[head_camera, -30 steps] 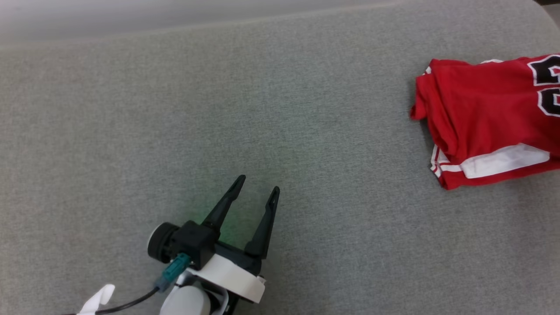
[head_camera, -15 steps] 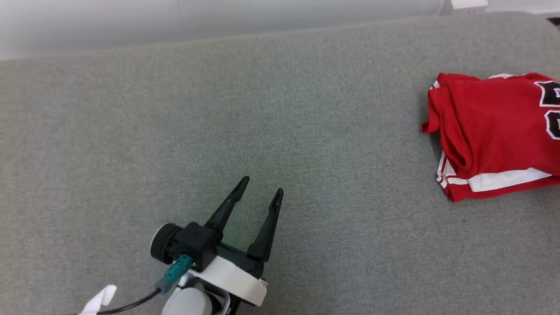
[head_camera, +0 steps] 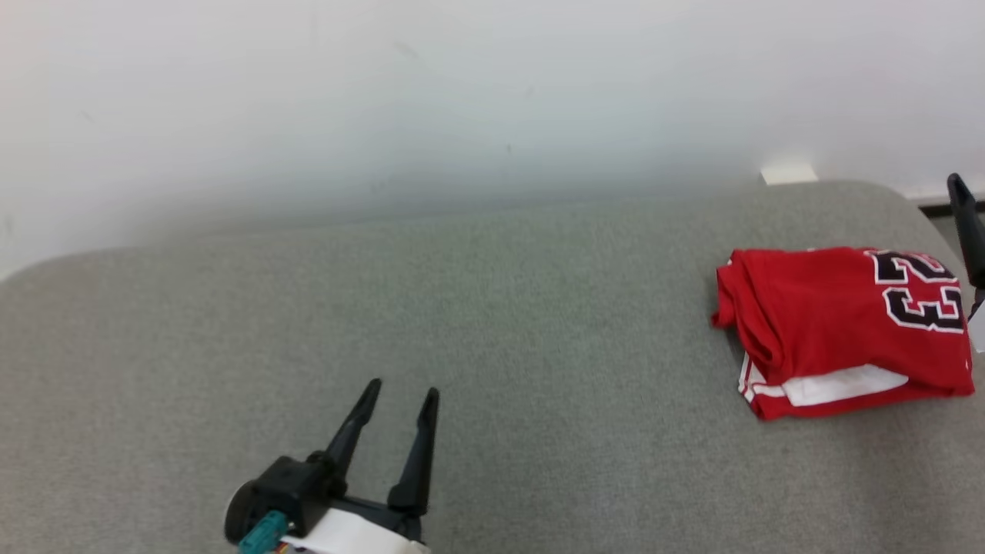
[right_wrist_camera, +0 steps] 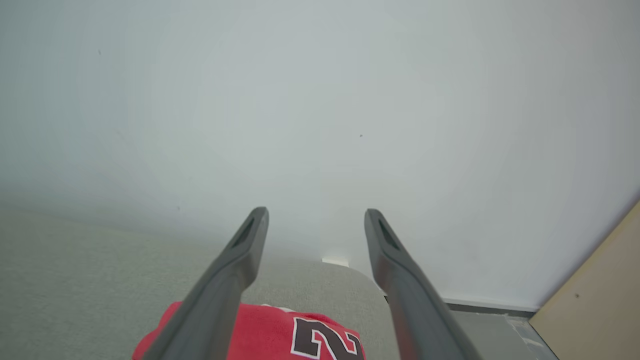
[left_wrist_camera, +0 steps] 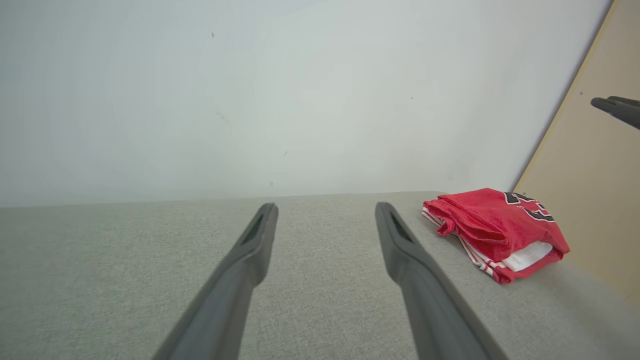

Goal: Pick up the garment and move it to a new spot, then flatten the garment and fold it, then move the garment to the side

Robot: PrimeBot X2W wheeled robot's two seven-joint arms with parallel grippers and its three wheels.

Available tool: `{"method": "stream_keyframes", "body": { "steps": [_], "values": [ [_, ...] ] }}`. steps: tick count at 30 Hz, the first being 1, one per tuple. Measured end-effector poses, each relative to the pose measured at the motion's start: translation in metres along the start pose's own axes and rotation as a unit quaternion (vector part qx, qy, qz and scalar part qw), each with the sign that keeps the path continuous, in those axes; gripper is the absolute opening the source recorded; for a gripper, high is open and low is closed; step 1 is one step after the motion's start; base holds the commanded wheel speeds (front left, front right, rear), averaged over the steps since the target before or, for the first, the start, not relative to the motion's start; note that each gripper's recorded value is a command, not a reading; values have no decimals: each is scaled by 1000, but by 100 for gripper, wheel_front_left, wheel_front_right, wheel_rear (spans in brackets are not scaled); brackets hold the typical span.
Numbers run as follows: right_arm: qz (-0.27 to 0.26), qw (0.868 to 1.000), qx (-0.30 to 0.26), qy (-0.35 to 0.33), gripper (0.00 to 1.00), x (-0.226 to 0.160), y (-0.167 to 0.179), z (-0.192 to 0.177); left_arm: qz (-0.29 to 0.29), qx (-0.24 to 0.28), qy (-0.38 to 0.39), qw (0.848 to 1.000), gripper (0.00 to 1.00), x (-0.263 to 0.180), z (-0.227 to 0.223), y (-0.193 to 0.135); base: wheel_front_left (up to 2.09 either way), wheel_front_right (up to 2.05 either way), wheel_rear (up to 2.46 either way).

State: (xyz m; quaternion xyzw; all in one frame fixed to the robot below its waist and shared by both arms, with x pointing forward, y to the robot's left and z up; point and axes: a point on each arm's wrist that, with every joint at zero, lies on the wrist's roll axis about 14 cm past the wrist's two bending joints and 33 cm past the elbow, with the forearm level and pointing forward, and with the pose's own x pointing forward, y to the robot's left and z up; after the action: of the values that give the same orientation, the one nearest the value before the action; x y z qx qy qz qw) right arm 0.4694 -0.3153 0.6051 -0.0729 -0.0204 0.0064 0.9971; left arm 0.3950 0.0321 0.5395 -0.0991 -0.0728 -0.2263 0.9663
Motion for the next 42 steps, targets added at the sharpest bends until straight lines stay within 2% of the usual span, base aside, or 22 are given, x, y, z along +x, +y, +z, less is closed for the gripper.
{"method": "stream_keyframes", "body": {
  "steps": [3, 7, 11, 20, 28, 42],
  "values": [
    [23, 998, 27, -50, 100, -13, 18, 25, 32, 13, -20, 999, 100, -12, 17, 14, 0, 0, 0],
    [40, 994, 57, -81, 100, -33, 36, 26, 76, 23, -37, 996, 100, -31, 31, 35, 0, 0, 0],
    [59, 990, 87, -97, 100, -54, 64, 16, 123, 26, -45, 991, 100, -50, 39, 59, 0, 0, 0],
    [53, 983, 141, -103, 100, -98, 110, -13, 189, 25, -37, 981, 100, -82, 35, 91, 0, 0, 0],
    [41, 981, 176, -71, 100, -127, 142, -43, 178, 18, -10, 984, 100, -88, 17, 86, 0, 0, 0],
    [38, 981, 186, -49, 100, -139, 157, -58, 160, 24, 23, 987, 100, -87, -3, 78, 0, 0, 0]
  ]
}}
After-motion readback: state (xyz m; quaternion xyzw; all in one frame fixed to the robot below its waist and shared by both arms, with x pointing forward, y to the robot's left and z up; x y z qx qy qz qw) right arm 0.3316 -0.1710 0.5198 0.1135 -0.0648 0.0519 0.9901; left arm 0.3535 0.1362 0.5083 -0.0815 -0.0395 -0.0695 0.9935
